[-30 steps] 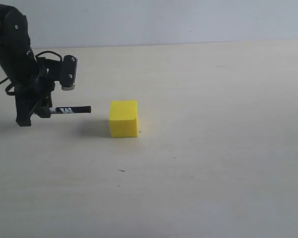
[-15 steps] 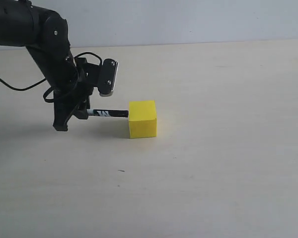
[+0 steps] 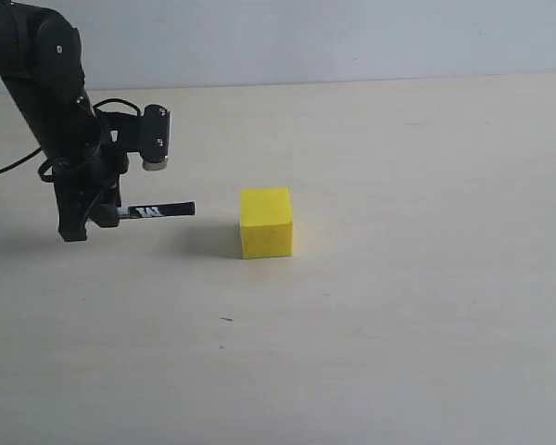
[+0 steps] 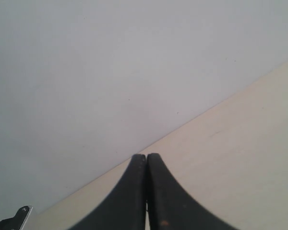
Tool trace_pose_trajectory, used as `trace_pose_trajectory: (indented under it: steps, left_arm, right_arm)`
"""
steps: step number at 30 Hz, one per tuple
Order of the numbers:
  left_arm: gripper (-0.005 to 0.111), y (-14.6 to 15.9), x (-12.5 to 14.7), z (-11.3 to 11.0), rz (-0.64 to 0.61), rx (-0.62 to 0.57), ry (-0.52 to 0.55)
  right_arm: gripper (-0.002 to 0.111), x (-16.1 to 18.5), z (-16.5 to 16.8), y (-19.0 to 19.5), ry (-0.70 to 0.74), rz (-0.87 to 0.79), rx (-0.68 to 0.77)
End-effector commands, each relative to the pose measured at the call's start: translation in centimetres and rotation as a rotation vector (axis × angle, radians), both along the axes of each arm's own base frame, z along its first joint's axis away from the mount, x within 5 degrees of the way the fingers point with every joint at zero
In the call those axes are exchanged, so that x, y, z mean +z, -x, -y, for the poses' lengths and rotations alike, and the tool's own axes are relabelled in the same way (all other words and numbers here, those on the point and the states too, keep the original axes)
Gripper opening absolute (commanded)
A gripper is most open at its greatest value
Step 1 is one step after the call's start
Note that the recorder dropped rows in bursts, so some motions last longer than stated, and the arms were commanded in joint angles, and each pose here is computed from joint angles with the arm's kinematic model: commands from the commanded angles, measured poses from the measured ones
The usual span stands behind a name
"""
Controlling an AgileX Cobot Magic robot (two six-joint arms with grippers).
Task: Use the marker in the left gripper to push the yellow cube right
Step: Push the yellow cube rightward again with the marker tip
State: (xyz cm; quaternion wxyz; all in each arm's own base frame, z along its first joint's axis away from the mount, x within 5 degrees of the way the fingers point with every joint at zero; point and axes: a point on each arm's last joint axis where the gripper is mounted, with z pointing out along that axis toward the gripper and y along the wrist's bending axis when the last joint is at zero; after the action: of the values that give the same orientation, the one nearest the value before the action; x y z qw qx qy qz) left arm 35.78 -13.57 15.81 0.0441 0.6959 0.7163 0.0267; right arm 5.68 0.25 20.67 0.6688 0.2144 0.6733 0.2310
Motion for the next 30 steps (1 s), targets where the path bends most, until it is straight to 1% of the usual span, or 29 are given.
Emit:
trace_pose_trajectory:
  steps: [1, 4, 9, 12, 14, 17, 19, 23, 26, 30]
  left_arm:
    - [0.0, 0.5, 0.2, 1.6, 0.01, -0.047, 0.008]
    - [0.0, 0.9, 0.0, 3.2, 0.025, -0.09, 0.015]
    - [0.0, 1.6, -0.7, 6.8, 0.021, -0.176, 0.015]
    - [0.0, 1.6, -0.4, 8.5, 0.044, -0.209, 0.029]
    - [0.0, 1.8, 0.0, 9.2, 0.055, -0.223, 0.039]
    - [0.0, 1.8, 0.1, 9.1, 0.043, -0.225, 0.029]
    - [0.0, 1.6, 0.1, 8.4, 0.02, -0.203, 0.013]
    - [0.0, 0.8, 0.0, 6.4, -0.019, -0.046, 0.002]
    - [0.0, 0.6, -0.1, 5.3, -0.053, 0.018, -0.013]
    - [0.0, 0.8, -0.4, 5.6, -0.063, 0.021, -0.018]
  right_arm:
    - [0.0, -0.1, 0.0, 0.0, 0.014, 0.004, -0.006]
    - [0.0, -0.1, 0.0, 0.0, 0.014, 0.004, -0.006]
    - [0.0, -0.1, 0.0, 0.0, 0.014, 0.004, -0.006]
    - [0.0, -0.1, 0.0, 0.0, 0.014, 0.004, -0.006]
    - [0.0, -0.1, 0.0, 0.0, 0.014, 0.004, -0.006]
    - [0.0, -0.1, 0.0, 0.0, 0.014, 0.004, -0.006]
    - [0.0, -0.1, 0.0, 0.0, 0.014, 0.004, -0.006]
    - [0.0, -0.1, 0.0, 0.0, 0.014, 0.004, -0.006]
    - [0.0, -0.1, 0.0, 0.0, 0.014, 0.004, -0.006]
    - [0.0, -0.1, 0.0, 0.0, 0.014, 0.004, -0.006]
